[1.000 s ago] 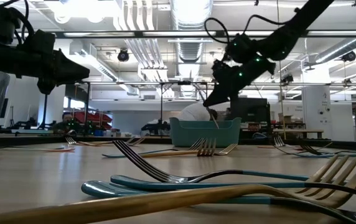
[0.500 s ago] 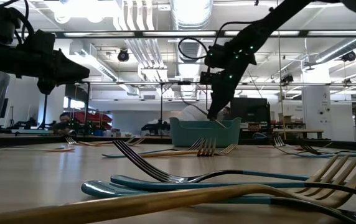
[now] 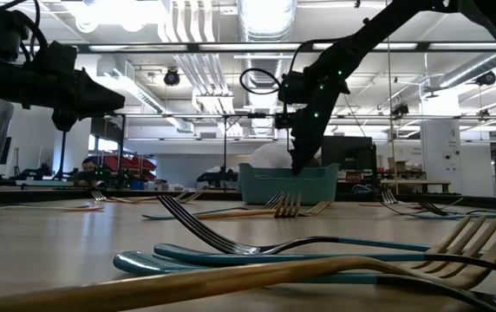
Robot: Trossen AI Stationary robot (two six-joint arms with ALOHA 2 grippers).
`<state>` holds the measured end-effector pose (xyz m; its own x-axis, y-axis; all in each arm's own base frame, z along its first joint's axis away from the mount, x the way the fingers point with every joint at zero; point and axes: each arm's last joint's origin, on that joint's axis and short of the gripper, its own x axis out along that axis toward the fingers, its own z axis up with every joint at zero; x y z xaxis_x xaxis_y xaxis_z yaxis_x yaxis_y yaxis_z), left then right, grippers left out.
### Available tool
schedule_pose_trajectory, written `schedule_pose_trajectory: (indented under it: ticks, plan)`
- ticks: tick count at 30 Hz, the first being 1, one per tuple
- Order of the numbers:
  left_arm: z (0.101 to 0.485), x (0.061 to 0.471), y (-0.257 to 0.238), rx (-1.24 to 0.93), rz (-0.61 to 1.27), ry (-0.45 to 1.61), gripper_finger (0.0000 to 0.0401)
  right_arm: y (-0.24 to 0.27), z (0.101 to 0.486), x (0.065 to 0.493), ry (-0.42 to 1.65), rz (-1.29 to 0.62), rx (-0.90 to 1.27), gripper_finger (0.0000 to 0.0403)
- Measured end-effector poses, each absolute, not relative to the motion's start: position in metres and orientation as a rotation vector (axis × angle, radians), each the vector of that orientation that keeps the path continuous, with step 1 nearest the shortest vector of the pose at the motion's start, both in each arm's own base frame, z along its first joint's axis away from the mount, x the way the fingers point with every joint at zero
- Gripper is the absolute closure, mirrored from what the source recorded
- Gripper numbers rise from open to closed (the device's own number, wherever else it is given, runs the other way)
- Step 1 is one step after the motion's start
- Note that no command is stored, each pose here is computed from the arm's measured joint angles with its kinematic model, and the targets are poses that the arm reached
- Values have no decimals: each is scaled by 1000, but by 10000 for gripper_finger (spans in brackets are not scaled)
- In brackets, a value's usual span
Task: Sort silverware by color (type)
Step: Put the gold fork into the blue bin, then put the orange fork into the white bin
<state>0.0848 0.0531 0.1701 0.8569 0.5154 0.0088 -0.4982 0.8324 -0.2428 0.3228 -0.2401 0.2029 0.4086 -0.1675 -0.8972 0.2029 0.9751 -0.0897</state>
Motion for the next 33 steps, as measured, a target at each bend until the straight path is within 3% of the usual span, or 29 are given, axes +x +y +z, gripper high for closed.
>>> schedule_pose_trajectory:
  ticks: [11, 17, 27, 33]
  plan:
    - [170, 85, 53, -237, 537, -75, 324, -243, 222, 327, 1091, -292, 68, 305]
    - [170, 85, 53, -237, 538, -75, 324, -241, 254, 317, 1156, -459, 98, 282]
    - [170, 85, 53, -236, 538, -75, 324, -256, 261, 259, 1304, -775, 559, 273]
    - [170, 85, 53, -237, 537, -75, 324, -259, 246, 241, 1353, -952, 703, 281]
